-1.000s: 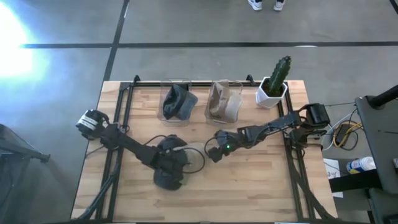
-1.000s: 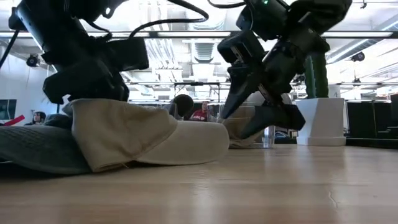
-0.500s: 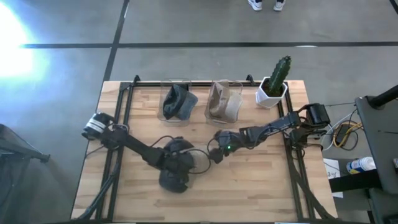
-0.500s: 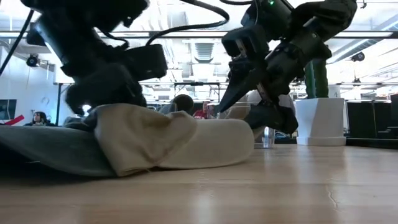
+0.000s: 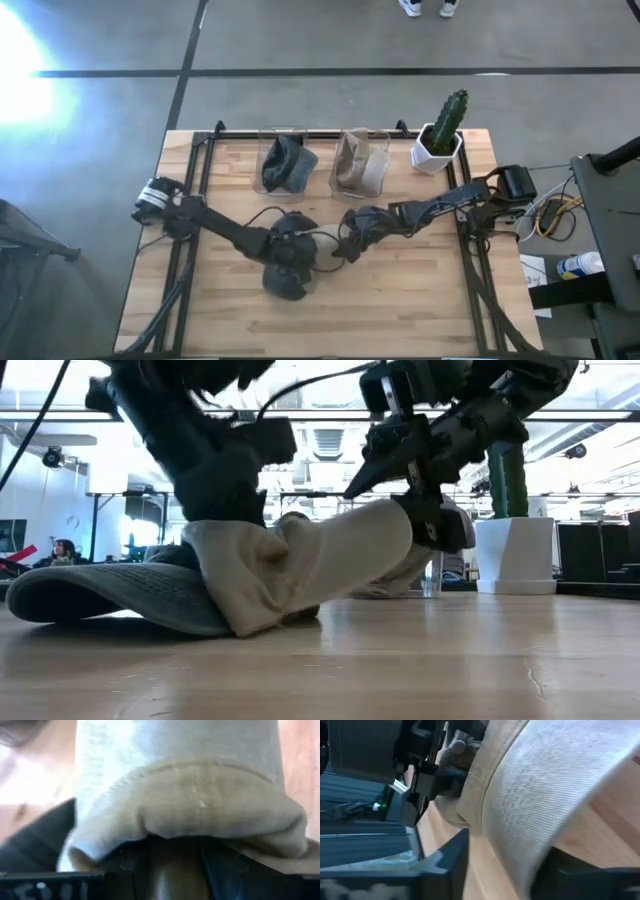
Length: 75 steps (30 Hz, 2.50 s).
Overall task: Pick & Place hat
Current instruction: Put the brown cap into the right transparent bin
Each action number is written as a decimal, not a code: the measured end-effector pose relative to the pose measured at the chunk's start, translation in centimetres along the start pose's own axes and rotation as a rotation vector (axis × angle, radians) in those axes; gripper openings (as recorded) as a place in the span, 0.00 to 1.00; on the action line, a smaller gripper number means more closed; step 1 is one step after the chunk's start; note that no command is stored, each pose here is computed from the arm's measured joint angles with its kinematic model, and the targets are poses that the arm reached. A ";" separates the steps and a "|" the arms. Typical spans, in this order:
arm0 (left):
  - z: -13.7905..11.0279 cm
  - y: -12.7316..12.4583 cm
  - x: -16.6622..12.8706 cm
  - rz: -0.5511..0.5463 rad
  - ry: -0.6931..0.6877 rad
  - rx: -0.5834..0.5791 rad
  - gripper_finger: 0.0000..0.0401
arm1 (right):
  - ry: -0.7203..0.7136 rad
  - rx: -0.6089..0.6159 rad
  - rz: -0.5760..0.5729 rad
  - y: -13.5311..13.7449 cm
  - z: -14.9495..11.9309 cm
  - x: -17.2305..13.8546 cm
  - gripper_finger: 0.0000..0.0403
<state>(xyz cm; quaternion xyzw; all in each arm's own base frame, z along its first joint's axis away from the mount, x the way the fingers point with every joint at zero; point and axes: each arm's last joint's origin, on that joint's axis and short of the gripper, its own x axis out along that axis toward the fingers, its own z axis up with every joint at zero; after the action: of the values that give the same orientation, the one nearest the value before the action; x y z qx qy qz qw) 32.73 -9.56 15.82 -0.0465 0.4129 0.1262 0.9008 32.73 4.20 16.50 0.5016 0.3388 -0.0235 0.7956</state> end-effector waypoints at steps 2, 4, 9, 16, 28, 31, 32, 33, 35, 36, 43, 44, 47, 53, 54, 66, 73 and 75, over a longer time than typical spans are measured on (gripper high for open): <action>0.6 0.2 -1.0 0.010 0.019 -0.003 0.39 | -0.011 -0.003 0.019 0.5 0.1 -0.5 0.27; 0.9 0.4 -2.1 0.027 0.055 -0.009 0.39 | -0.027 -0.008 0.032 1.0 0.3 -1.1 0.17; 1.0 1.1 -5.3 0.065 0.129 -0.102 0.39 | -0.052 -0.037 0.048 2.0 0.5 -2.9 0.04; 1.4 1.8 -10.2 0.041 0.065 -0.272 0.39 | -0.303 -0.129 0.074 4.8 1.3 -8.2 0.04; 2.1 2.6 -14.7 0.103 -0.198 -0.408 0.39 | -0.880 -0.249 -0.344 6.5 2.9 -17.7 0.03; 2.1 2.6 -14.7 0.104 -0.200 -0.407 0.39 | -0.805 -0.168 -0.476 5.9 3.3 -18.7 0.03; 2.1 2.6 -14.7 0.104 -0.200 -0.407 0.39 | -0.777 -0.124 -0.508 5.7 3.4 -18.9 0.03; 2.1 2.6 -14.7 0.105 -0.199 -0.406 0.39 | -0.748 -0.087 -0.529 5.7 3.4 -19.1 0.03; 2.1 2.5 -14.5 0.109 -0.195 -0.402 0.39 | -0.689 -0.014 -0.548 5.7 3.7 -19.2 0.03; 2.1 2.5 -14.4 0.111 -0.193 -0.400 0.39 | -0.663 0.029 -0.546 5.7 4.1 -19.2 0.03; 1.9 2.2 -13.8 0.125 -0.178 -0.387 0.39 | -0.502 0.179 -0.516 5.0 7.9 -17.7 0.03; 1.9 2.2 -13.8 0.125 -0.178 -0.387 0.39 | -0.488 0.177 -0.535 4.7 8.4 -17.3 0.03; 1.9 2.2 -13.8 0.123 -0.180 -0.388 0.39 | -0.416 0.228 -0.615 2.5 10.2 -16.2 0.03; 2.0 2.2 -13.9 0.125 -0.187 -0.394 0.39 | -0.250 0.326 -0.678 -1.5 12.6 -13.3 0.03; 2.0 2.2 -13.9 0.126 -0.188 -0.394 0.39 | -0.223 0.329 -0.695 -2.1 12.7 -12.6 0.03; 0.2 2.5 -12.6 0.146 -0.121 -0.351 0.39 | -0.101 0.218 -0.725 -3.3 12.6 -10.6 0.12; -2.7 2.0 -11.4 -0.032 0.146 -0.410 0.39 | -0.265 0.111 -0.701 -0.4 12.2 -14.0 0.26; -3.4 1.7 -11.4 -0.047 0.170 -0.418 0.39 | -0.307 0.092 -0.684 0.4 12.0 -15.1 0.32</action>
<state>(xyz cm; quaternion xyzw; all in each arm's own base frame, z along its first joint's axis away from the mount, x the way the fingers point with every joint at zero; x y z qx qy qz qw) 22.68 -10.69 22.26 -0.2524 0.4508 0.1836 0.8363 27.43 -9.91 28.49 0.3855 0.3620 -0.3781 0.7599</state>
